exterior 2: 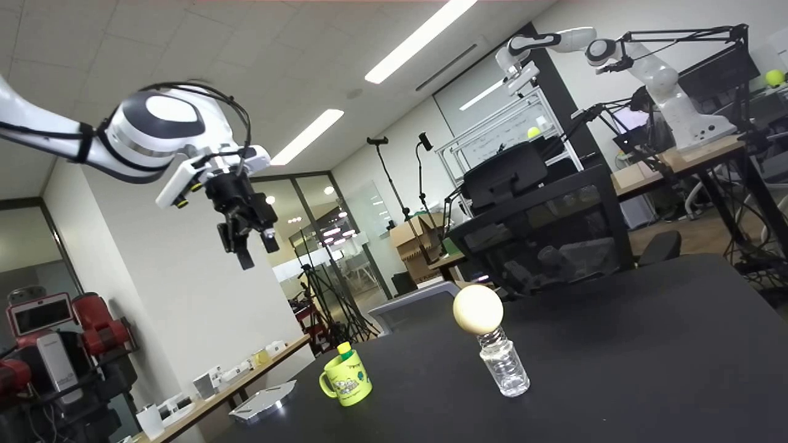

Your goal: Take the bottle out of the mug and put it on the table

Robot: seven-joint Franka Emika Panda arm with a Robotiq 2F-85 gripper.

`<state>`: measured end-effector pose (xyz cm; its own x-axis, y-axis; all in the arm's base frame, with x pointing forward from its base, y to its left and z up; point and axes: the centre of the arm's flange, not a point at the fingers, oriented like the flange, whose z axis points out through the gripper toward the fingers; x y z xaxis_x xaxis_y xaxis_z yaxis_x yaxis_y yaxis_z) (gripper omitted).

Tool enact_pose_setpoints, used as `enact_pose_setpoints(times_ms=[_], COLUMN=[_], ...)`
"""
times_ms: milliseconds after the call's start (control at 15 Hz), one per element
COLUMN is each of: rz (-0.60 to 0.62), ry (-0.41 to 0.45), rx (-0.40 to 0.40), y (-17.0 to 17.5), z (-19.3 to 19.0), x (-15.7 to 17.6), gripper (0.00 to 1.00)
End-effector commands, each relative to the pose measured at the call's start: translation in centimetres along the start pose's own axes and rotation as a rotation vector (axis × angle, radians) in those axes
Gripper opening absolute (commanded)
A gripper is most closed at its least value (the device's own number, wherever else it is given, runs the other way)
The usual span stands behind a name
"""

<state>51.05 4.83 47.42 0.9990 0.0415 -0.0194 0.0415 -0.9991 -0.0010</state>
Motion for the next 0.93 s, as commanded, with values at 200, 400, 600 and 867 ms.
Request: enact_pose_setpoints(times_ms=[200,400,600,867], rz=[-0.052,-0.067,-0.066,-0.076], ry=[0.008,0.018,0.019,-0.006], rx=[0.067,0.067,0.057,0.055], y=[-4.2,-7.0,-9.6,-12.5], z=[5.5,8.6,11.9,16.1], x=[11.7,14.7,17.3,19.5], gripper=[1.0,1.0,1.0,1.0])
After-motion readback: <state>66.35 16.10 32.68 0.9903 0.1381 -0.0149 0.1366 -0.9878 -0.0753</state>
